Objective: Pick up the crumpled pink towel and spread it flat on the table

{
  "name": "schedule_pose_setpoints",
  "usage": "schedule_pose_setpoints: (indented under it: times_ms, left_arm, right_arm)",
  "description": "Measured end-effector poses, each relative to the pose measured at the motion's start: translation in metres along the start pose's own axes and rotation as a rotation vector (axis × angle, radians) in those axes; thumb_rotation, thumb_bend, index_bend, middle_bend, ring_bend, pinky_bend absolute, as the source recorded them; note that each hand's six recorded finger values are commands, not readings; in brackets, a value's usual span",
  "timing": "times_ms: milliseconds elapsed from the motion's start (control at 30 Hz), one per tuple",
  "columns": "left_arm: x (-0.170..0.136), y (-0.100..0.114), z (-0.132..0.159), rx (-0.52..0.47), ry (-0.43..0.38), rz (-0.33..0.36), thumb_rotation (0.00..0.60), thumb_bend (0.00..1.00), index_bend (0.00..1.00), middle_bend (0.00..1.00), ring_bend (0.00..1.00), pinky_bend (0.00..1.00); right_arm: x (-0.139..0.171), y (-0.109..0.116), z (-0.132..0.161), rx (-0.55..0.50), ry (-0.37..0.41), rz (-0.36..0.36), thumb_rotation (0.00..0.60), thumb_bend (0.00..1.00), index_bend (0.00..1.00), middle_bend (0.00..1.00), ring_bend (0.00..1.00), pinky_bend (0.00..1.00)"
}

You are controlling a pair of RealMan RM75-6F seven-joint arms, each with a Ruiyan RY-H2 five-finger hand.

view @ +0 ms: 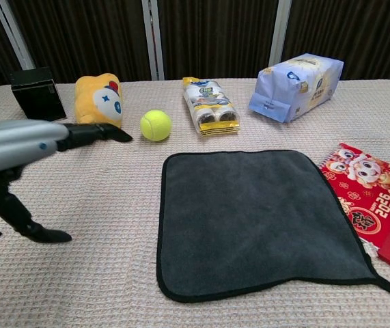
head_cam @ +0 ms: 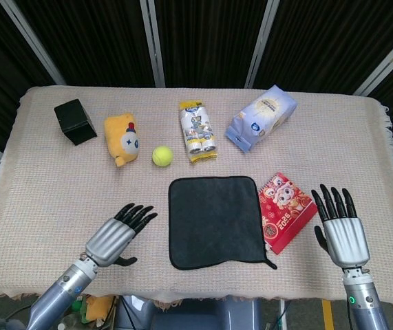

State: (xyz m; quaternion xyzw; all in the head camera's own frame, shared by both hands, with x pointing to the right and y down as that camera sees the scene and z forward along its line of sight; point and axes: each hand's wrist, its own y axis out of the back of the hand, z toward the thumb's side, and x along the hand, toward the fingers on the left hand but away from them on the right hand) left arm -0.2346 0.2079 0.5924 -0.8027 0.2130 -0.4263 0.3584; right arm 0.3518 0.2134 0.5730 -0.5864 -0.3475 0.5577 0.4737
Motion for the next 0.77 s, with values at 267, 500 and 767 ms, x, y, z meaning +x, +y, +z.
schedule_pose_setpoints:
  times_ms: [267, 500, 767]
  left_arm:
    - [-0.054, 0.01, -0.064, 0.073, 0.162, 0.175, 0.6, 0.08, 0.0, 0.0, 0.0, 0.0]
    - [-0.108, 0.008, -0.104, 0.063, 0.292, 0.28, 0.6, 0.01, 0.0, 0.0, 0.0, 0.0]
    - [-0.148, 0.009, -0.131, 0.096, 0.373, 0.287, 0.6, 0.0, 0.0, 0.0, 0.0, 0.0]
  right_arm:
    - [0.016, -0.007, -0.005, -0.02, -0.007, 0.011, 0.6, 0.4, 0.0, 0.0, 0.0, 0.0]
    - [0.043, -0.006, -0.004, -0.046, 0.012, 0.005, 0.6, 0.34, 0.0, 0.0, 0.0, 0.0]
    - [0.067, -0.005, -0.014, -0.075, 0.001, -0.006, 0.6, 0.31, 0.0, 0.0, 0.0, 0.0]
